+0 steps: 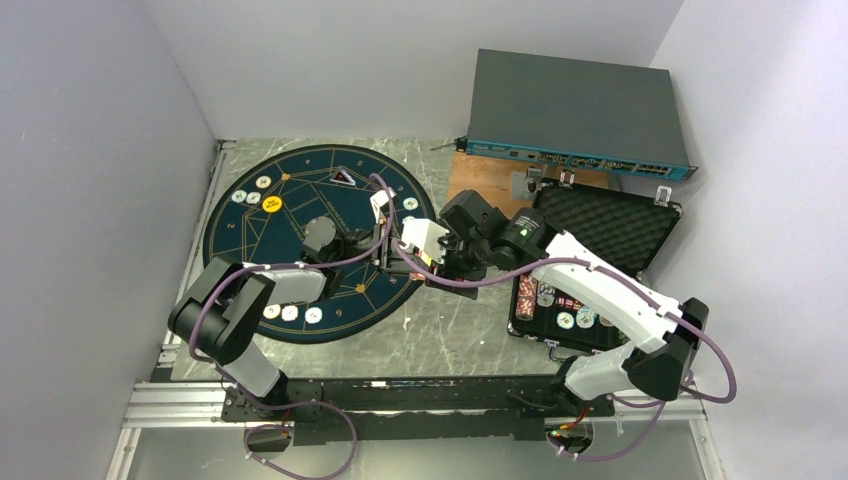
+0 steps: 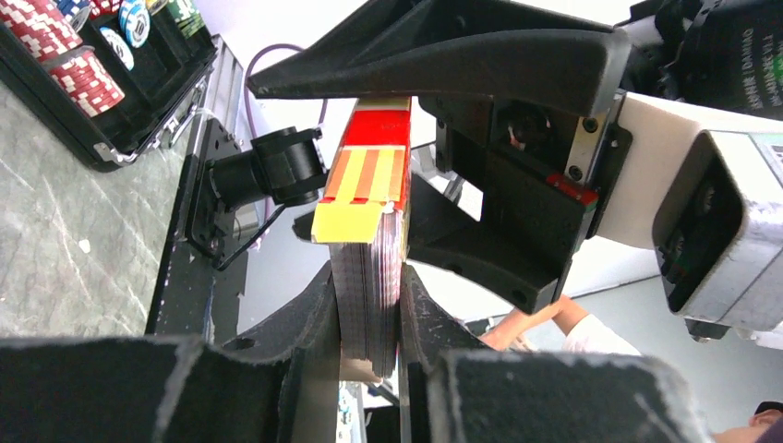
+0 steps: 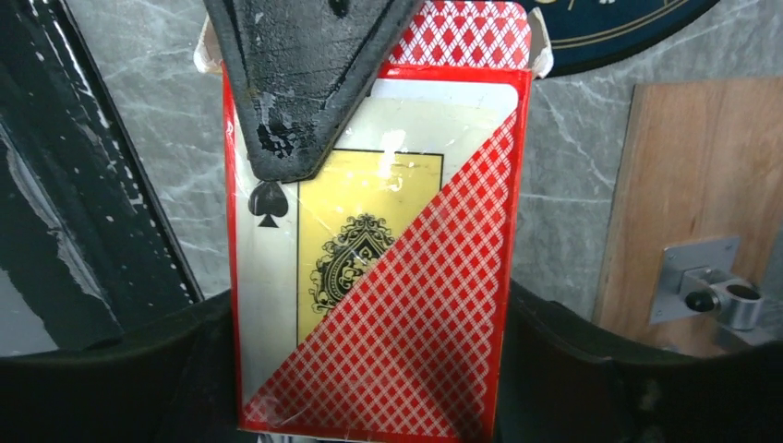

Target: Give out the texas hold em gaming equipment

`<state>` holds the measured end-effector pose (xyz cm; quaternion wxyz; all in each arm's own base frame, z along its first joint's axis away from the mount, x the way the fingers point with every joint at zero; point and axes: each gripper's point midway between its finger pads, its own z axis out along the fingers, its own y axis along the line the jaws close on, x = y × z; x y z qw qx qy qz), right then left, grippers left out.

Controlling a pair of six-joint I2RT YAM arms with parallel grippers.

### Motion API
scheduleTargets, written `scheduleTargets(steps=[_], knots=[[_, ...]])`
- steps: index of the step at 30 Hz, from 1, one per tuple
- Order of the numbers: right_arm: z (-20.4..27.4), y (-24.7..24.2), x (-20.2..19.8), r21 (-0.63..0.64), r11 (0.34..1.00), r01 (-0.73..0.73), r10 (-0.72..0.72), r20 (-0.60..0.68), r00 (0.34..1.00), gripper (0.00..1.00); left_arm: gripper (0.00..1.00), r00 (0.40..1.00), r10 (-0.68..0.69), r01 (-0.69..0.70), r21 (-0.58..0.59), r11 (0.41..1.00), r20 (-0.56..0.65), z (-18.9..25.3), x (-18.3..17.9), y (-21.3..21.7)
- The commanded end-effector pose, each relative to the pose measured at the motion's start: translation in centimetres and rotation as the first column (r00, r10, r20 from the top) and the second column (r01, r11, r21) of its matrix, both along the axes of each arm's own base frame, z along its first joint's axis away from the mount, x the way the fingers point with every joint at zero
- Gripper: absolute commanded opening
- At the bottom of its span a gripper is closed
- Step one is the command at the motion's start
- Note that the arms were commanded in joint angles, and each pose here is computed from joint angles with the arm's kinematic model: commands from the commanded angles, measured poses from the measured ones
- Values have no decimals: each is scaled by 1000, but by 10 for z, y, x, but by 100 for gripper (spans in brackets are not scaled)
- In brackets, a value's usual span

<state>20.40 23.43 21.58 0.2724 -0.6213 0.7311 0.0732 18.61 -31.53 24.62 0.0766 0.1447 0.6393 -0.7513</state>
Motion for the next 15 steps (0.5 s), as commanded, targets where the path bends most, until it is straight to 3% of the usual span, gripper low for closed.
scheduleTargets(steps=[1, 3, 5, 6, 9, 15], knots=[[20, 6, 7, 23, 999, -24, 23, 37, 999, 66, 0, 997, -22, 26, -47, 999, 76, 15, -6, -2], [17, 3, 4, -1, 999, -42, 42, 25, 999, 51, 1, 998, -19, 22, -43, 999, 66, 14, -5, -2], [16, 0, -2, -22, 998, -61, 61, -5, 998, 41, 16, 999, -19, 20, -21, 1000, 49, 9, -4, -3], [18, 0, -6, -24, 998, -66, 65, -31, 997, 38, 30, 999, -17, 18, -16, 1000, 44, 8, -3, -3], [19, 3, -15, -34, 997, -66, 62, -106, 992, 35, 48, 999, -19, 19, -13, 1000, 34, 5, -4, -4], [23, 13, -12, -39, 997, -66, 61, -126, 990, 37, 50, 999, -30, 31, -31, 999, 30, 9, -3, -6]])
